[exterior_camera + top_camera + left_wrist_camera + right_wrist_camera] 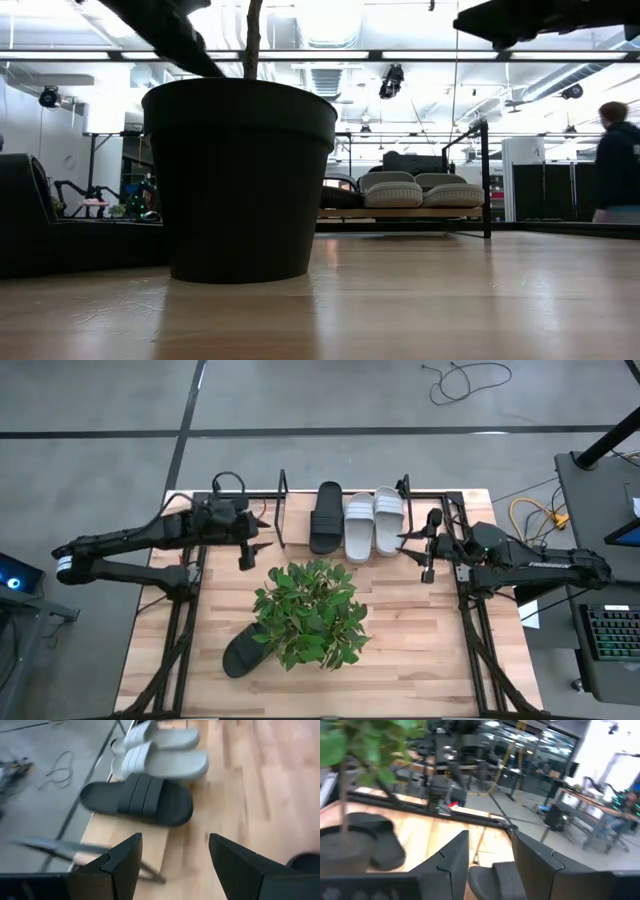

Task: Pick and place slides into the shelf
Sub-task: Put the black slide on the shelf

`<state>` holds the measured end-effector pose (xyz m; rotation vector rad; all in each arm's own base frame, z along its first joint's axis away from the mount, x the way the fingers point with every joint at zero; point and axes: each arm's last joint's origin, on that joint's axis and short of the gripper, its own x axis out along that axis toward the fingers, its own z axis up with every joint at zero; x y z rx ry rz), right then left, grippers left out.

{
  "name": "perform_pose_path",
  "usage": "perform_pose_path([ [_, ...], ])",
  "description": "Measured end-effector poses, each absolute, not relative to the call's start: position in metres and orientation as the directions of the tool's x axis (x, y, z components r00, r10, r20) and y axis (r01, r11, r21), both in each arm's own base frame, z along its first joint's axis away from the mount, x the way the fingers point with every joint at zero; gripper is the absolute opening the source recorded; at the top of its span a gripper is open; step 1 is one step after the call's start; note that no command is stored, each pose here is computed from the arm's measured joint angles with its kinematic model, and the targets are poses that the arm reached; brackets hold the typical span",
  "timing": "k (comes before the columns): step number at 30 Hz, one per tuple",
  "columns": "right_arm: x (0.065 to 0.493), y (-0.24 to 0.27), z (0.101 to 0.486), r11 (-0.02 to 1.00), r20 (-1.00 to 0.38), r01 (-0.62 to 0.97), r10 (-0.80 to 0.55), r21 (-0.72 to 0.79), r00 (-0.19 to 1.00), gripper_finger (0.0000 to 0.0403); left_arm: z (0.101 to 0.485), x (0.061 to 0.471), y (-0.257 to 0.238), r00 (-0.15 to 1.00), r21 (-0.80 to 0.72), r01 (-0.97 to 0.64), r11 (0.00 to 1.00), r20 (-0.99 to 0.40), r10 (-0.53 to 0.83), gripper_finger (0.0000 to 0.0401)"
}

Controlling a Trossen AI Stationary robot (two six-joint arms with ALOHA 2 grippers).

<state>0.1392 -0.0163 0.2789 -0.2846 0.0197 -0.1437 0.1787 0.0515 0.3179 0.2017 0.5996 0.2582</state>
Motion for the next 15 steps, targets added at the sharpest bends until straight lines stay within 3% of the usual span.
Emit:
perform_pose_path([
  [6,0.139,-0.018,0.279,0.950,0.002,0.183,-0.189,-0.254,0.982,0.0133,0.312,0.167,0.015,0.655,0.374,-0.231,0.898,-0.622,0.428,0.0215],
  [15,0.139,-0.018,0.279,0.948,0.003,0.183,-0.189,-0.259,0.982,0.0134,0.313,0.161,-0.032,0.674,0.227,-0.178,0.957,-0.680,0.287,0.0215],
])
